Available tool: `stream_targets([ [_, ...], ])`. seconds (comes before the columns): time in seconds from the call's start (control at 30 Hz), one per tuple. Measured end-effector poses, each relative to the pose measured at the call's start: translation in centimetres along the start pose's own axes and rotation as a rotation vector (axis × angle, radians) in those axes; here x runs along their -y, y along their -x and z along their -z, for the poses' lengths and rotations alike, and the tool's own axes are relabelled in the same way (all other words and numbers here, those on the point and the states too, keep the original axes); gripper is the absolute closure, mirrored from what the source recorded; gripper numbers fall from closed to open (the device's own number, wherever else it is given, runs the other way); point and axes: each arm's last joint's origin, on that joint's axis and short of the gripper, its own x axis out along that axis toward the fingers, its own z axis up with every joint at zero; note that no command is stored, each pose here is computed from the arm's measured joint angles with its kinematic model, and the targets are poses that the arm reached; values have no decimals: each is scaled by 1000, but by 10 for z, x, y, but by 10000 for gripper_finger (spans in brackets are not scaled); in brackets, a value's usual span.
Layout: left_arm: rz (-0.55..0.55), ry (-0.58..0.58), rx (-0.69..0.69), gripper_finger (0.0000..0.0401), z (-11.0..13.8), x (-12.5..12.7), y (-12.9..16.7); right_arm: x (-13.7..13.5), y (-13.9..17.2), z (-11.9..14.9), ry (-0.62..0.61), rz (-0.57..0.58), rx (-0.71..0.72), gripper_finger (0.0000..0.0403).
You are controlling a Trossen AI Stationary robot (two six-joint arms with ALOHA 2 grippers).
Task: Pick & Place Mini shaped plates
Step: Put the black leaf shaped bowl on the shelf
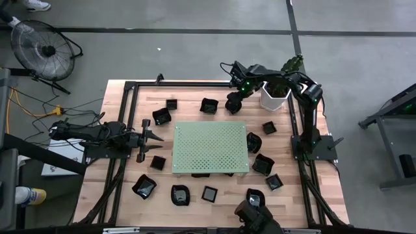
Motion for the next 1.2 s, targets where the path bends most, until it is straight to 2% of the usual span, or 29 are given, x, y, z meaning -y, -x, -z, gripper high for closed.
stream_targets([
  [0.13,0,0,0,290,0,0,0,0,-1,-1,-1,5,2,209],
  [0.47,0,0,0,290,0,0,0,8,-20,11,-19,-6,-11,237],
  [0.67,0,0,0,290,0,0,0,10,-22,11,-22,-16,0,258],
  [0.87,0,0,0,290,0,0,0,8,-19,7,-13,-37,15,304],
  [1.1,0,0,0,290,0,0,0,8,-18,8,-10,-52,10,387],
  [1.2,1,0,0,290,0,0,0,8,-18,7,-11,-58,10,397],
])
